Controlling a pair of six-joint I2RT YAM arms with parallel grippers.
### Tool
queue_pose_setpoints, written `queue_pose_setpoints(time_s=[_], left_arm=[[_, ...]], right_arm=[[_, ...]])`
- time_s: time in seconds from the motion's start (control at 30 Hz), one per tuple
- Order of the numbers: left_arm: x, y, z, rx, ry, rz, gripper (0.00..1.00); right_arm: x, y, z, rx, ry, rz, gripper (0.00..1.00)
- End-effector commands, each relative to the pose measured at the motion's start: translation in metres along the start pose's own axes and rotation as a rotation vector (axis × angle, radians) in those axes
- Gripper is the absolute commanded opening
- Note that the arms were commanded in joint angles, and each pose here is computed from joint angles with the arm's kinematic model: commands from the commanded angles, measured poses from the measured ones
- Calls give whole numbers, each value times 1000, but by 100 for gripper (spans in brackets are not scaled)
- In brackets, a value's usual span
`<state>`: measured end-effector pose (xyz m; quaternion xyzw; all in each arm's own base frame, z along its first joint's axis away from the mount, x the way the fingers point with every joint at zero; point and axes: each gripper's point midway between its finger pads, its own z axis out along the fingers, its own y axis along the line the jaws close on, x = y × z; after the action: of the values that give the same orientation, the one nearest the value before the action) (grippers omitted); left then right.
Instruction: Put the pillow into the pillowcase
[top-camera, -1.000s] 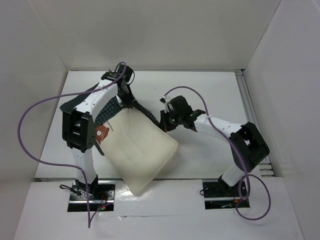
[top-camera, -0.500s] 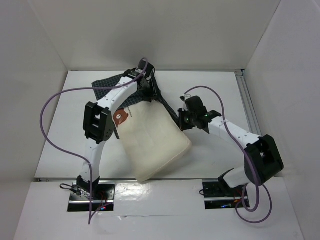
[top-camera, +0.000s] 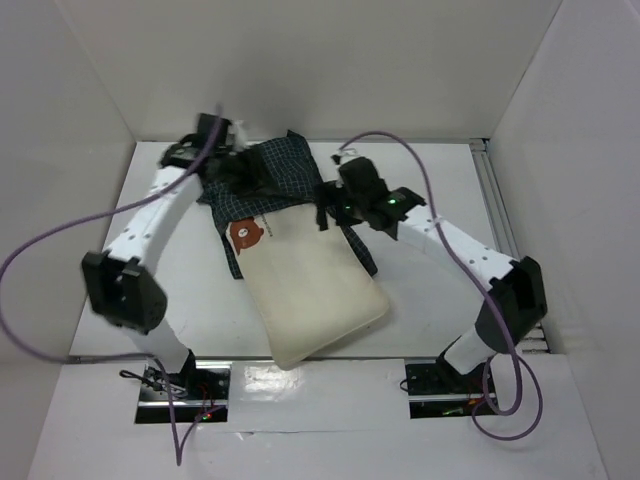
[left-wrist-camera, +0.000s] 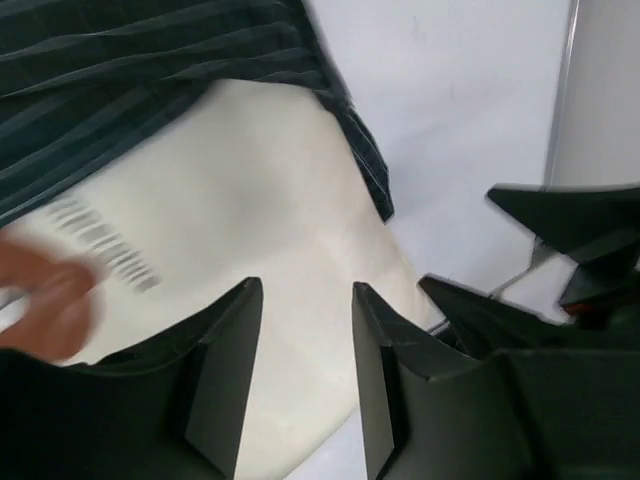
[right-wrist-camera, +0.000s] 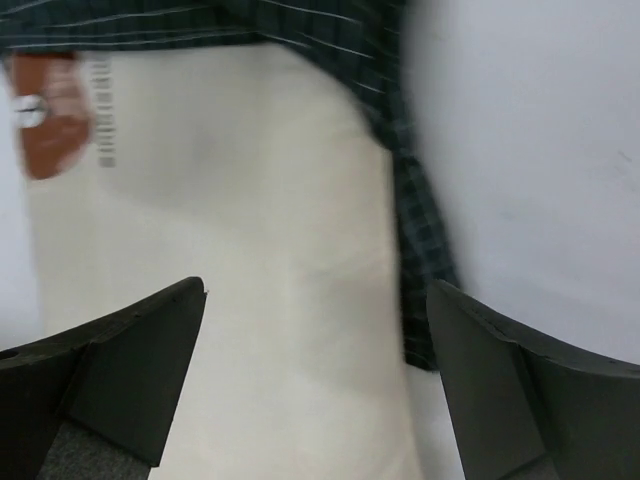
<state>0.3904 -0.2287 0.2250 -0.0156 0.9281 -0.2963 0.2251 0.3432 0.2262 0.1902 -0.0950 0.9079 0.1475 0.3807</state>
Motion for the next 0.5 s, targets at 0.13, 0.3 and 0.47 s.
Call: queue_pose_setpoints(time_s=[0.13,0.3,0.47], left_arm=[[9,160,-93,-103,-267,-457,63],[44,214,-91,-189,-288,-591,64],[74,245,-61,-216,-212,-581,85]], right_arm=[[21,152,52,-98,31,-320,99],[18,226,92,-149,9,-386,99],[64,232,153,-121,136,-422,100]])
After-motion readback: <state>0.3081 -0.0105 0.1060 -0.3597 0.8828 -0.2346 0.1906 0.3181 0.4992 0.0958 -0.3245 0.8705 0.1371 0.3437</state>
